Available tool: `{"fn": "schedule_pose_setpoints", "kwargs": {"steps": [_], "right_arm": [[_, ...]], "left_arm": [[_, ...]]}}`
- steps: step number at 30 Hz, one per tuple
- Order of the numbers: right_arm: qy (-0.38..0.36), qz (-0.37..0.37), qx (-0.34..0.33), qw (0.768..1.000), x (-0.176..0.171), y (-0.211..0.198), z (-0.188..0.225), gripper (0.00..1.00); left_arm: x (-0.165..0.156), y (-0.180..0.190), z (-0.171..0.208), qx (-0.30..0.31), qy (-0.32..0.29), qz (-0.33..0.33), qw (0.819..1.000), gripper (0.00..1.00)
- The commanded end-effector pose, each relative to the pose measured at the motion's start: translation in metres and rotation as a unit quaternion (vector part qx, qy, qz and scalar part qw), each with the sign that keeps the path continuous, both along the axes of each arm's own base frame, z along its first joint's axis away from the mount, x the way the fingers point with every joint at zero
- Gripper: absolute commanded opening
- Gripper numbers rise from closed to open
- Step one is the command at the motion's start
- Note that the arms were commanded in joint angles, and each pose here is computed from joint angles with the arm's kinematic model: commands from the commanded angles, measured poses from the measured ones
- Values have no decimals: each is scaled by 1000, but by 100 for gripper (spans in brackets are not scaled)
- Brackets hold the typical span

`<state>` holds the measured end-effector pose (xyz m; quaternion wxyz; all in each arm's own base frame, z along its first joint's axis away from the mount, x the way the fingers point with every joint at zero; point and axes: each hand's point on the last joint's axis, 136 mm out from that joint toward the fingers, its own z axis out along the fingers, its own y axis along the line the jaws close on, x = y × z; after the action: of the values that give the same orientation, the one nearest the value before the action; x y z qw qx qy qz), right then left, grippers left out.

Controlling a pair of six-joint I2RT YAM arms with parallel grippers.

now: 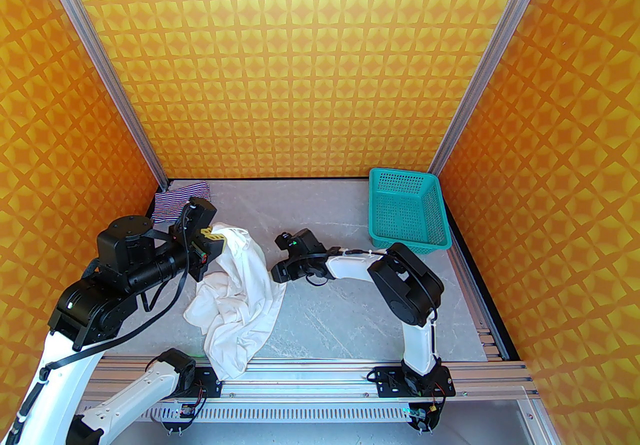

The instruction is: Fold and stack the mixed laundry pile

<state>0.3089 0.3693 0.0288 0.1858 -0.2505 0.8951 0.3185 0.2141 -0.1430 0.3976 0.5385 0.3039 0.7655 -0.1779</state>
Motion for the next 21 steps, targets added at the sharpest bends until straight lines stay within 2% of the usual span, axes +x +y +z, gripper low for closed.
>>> {"fn": "schedule_pose_setpoints", "kwargs": {"steps": [1,4,8,12,15,18,21], "right_arm": [[58,-18,-93,994,-30,-25,-44,40],[68,-19,-109,992,-43,-34,-45,28],[56,-23,-109,992,-52,-45,-32,1],[-17,-49,-119,992,-28,-57,10,0],[-100,-103,-116,983,9,-81,68,0],[-195,-161,-104,962,47,-120,147,0],[-288,-221,-102,926,75,-165,236,0]], "left_arm": [[7,5,0,-2,-2,18,1000,0],[12,7,-3,-5,1,27,1000,0],[15,10,-5,-7,0,35,999,0],[23,11,-7,-11,-3,44,999,0],[31,16,4,-16,-22,59,998,0],[39,26,28,-16,-61,82,995,0],[44,41,63,-6,-109,114,987,0]]}}
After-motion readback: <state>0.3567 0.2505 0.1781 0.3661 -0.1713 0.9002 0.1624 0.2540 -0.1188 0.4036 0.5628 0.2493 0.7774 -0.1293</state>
